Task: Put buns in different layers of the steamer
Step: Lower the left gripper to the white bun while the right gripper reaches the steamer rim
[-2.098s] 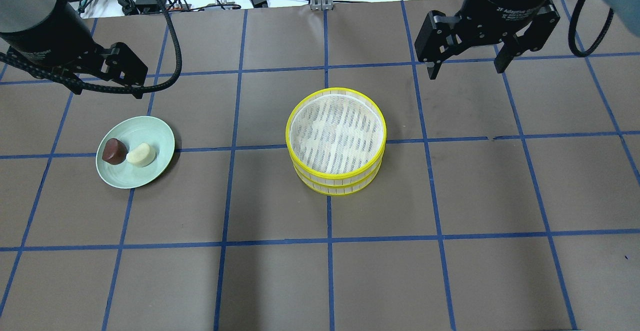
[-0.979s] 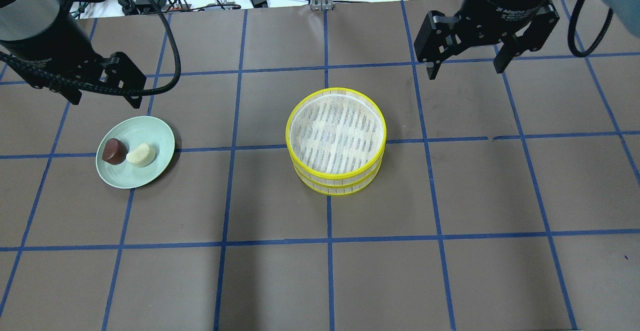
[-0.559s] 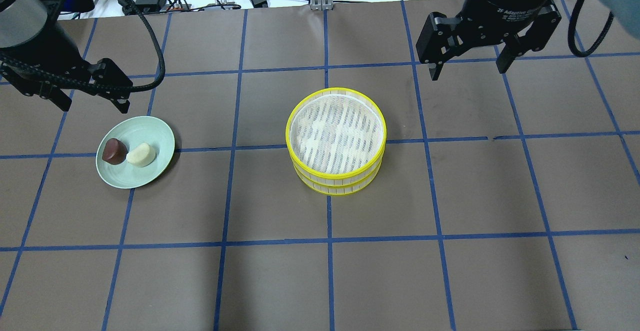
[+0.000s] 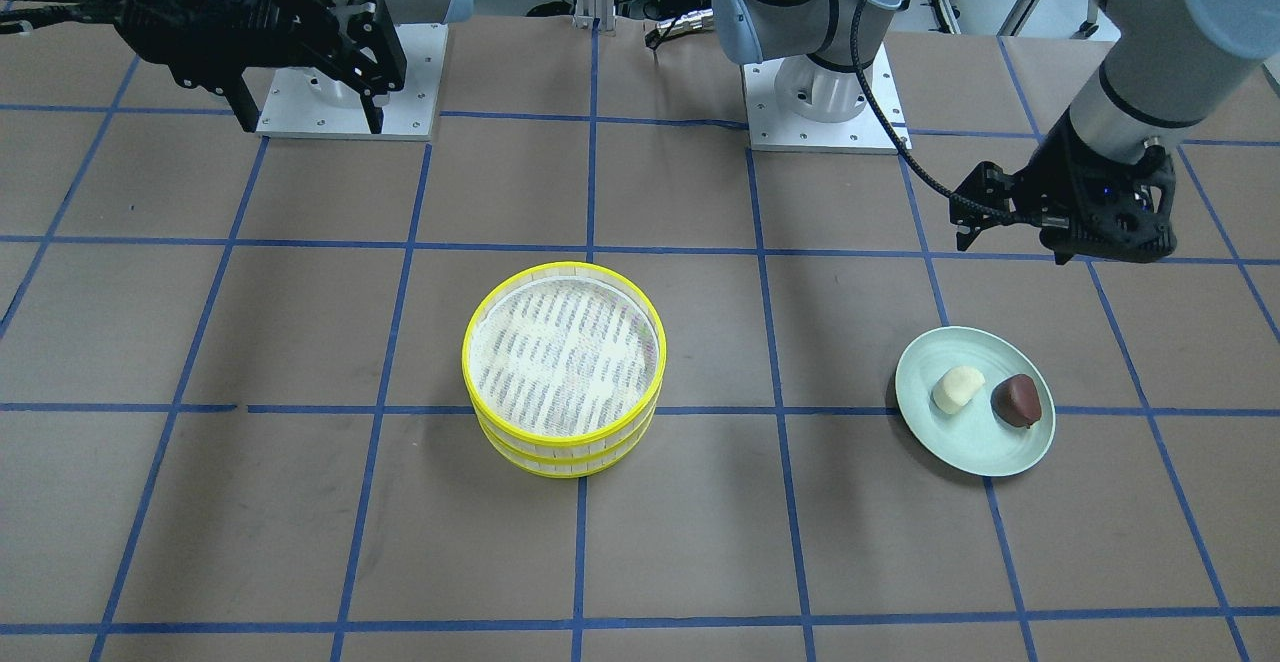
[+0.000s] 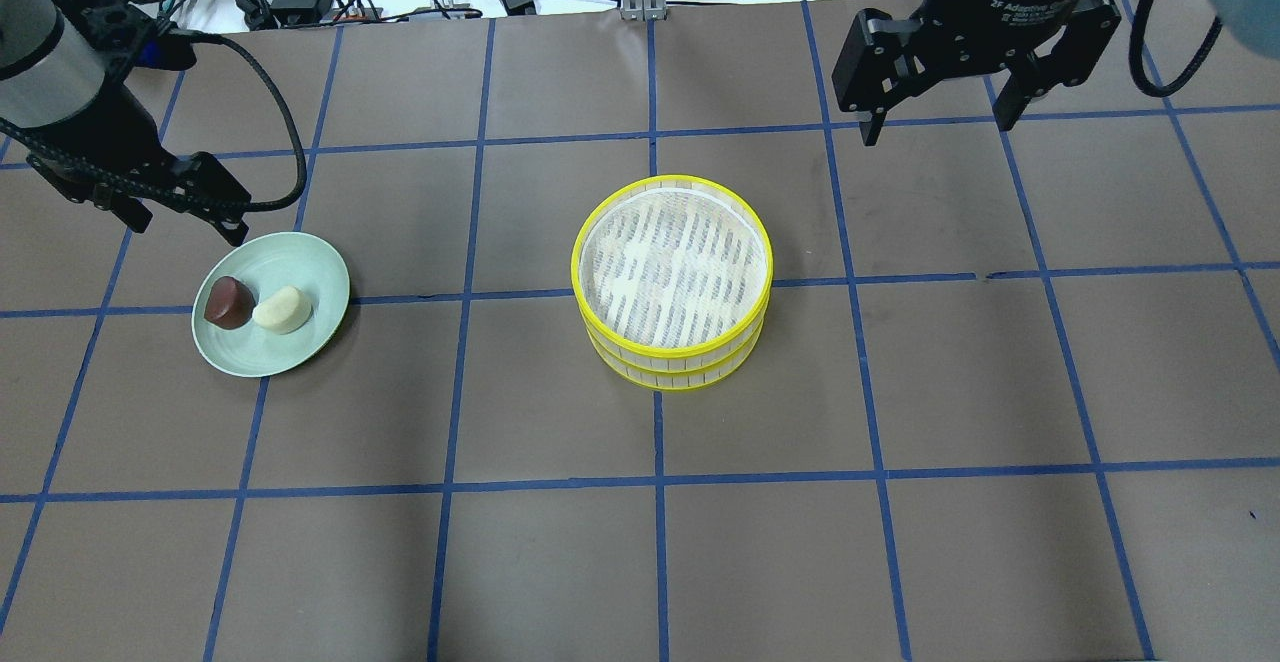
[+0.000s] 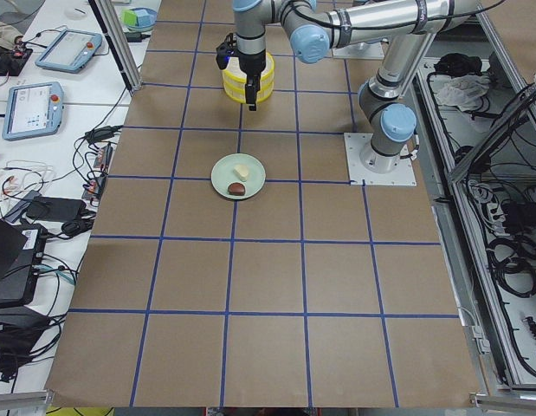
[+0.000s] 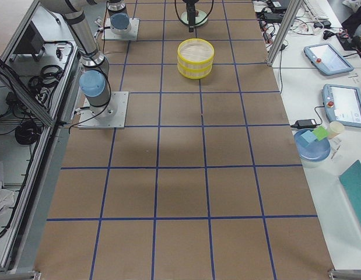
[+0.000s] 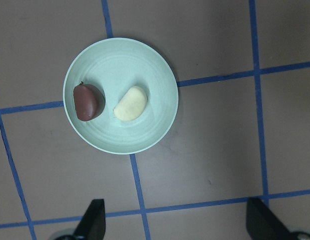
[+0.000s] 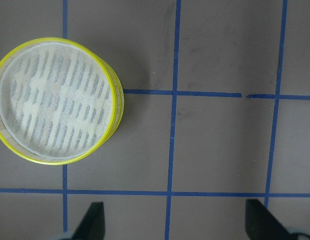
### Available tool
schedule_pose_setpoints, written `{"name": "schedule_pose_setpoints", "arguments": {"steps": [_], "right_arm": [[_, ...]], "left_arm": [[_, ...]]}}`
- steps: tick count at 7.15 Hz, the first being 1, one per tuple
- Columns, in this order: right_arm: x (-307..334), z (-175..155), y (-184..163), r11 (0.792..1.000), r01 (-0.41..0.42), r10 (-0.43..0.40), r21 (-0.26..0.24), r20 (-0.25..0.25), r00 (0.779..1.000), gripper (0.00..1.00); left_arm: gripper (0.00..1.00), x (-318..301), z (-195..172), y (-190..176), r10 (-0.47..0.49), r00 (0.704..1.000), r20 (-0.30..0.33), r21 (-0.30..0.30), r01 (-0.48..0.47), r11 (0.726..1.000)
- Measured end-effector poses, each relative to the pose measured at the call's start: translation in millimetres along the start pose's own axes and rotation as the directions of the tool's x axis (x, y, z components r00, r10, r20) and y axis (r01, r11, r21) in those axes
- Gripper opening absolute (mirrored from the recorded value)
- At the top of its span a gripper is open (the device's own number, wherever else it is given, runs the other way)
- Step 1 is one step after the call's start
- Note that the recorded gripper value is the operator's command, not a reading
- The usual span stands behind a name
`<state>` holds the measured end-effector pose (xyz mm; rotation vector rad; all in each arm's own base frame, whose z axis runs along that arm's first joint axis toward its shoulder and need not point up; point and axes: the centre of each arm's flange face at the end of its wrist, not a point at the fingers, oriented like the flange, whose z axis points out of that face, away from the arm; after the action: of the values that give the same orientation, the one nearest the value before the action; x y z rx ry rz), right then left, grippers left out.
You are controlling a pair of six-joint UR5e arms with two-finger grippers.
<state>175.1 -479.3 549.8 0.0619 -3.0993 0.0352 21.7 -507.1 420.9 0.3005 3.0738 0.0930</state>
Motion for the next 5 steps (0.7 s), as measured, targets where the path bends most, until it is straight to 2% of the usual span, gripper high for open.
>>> {"name": "schedule_pose_setpoints", "arguments": {"steps": [2,5], "right_arm": [[-7,35,-35,0.999,-0.032,0.032,-0.017,-0.014,0.999,1.0],[-48,116,-77,0.992,-0.065,0.066,-0.109,0.005,0.998,0.98]], "left_arm": [[1.0,-12,47,-20,0.055,0.998,-0.026,-0.038,-0.056,0.998],[1.0,-38,106,-43,0.119,0.991,-0.063,-0.082,-0.124,0.989]]}}
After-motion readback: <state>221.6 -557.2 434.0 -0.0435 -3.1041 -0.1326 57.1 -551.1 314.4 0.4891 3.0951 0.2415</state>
